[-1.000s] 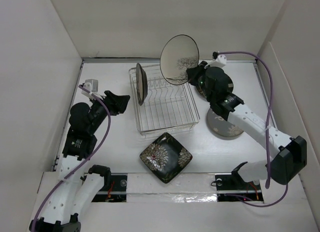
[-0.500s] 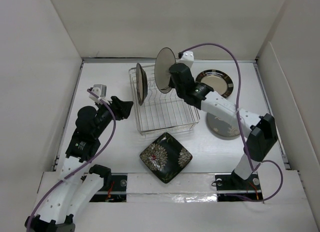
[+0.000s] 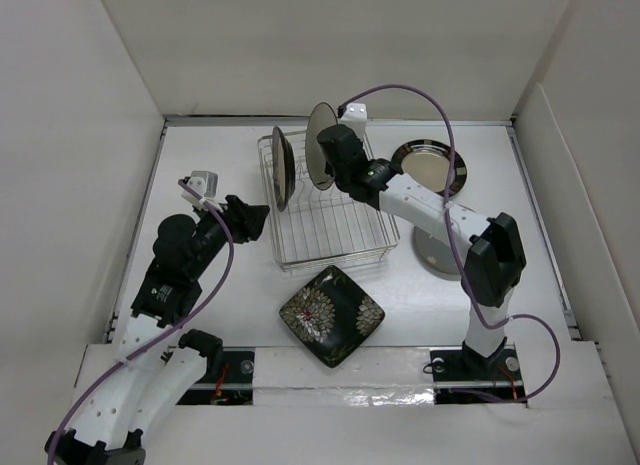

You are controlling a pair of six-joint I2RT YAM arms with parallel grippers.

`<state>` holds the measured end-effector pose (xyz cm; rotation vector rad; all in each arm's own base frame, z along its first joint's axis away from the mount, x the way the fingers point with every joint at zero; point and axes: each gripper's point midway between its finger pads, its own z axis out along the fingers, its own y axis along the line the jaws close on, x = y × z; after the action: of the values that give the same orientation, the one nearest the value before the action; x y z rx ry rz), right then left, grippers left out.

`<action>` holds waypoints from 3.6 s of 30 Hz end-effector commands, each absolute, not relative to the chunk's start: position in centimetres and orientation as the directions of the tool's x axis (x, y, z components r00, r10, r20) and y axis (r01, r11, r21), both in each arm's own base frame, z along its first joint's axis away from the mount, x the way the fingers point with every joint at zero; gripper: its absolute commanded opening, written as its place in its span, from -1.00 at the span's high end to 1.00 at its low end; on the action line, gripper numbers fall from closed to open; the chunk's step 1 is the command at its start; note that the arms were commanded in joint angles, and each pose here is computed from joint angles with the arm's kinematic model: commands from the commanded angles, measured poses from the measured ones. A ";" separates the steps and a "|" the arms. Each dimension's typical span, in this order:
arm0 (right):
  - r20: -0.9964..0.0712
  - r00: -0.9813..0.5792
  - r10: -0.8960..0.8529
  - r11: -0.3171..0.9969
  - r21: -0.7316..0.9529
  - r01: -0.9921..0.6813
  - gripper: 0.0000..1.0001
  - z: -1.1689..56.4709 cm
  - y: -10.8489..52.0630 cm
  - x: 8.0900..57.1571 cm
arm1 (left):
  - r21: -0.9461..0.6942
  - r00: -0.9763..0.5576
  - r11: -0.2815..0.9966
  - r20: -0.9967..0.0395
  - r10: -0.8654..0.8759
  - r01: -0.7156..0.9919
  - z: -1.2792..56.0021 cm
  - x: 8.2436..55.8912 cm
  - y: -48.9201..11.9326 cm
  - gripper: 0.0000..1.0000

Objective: Load the plates into the dish rack

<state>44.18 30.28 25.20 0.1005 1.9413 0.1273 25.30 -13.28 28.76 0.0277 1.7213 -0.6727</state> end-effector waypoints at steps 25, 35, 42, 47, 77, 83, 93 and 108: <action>-0.930 -0.299 0.213 0.975 0.220 0.011 1.00 25.8 34.6 45.8 | -0.406 -0.243 0.826 -0.911 -0.333 0.392 29.6 25.2 -13.4 -0.02; -0.923 -0.286 0.258 0.959 0.282 -0.044 0.45 26.3 36.7 45.3 | -0.410 -0.251 0.826 -0.909 -0.333 0.388 29.3 25.3 -13.5 -0.03; -0.920 -0.276 0.279 0.950 0.306 -0.061 0.32 27.4 36.9 44.5 | -0.412 -0.257 0.825 -0.908 -0.332 0.386 29.1 25.3 -13.5 -0.03; -0.926 -0.235 0.294 0.947 0.316 -0.059 0.27 30.2 34.7 43.2 | -0.410 -0.260 0.832 -0.907 -0.330 0.373 29.0 25.5 -13.4 -0.02; -0.222 -0.946 0.238 0.664 0.748 -0.008 -0.62 9.1 22.7 8.7 | -0.396 -0.279 0.853 -0.909 -0.310 0.339 28.2 26.5 -13.2 0.07; -0.107 -0.951 0.291 0.602 0.793 0.095 -0.58 5.7 24.8 8.3 | -0.396 -0.278 0.853 -0.909 -0.311 0.340 28.2 26.5 -13.2 0.07; -0.108 -0.913 0.393 0.611 0.773 0.172 -0.19 2.5 25.5 10.4 | -0.396 -0.267 0.854 -0.910 -0.317 0.338 28.5 26.2 -13.0 0.07; -0.133 -0.876 0.465 0.676 0.692 0.254 1.00 -0.8 22.5 10.3 | -0.398 -0.268 0.852 -0.910 -0.318 0.339 28.5 26.2 -13.0 0.06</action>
<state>10.78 25.41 2.65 0.5770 2.5404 1.2312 26.18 -12.94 26.87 0.0041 1.7880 -0.6233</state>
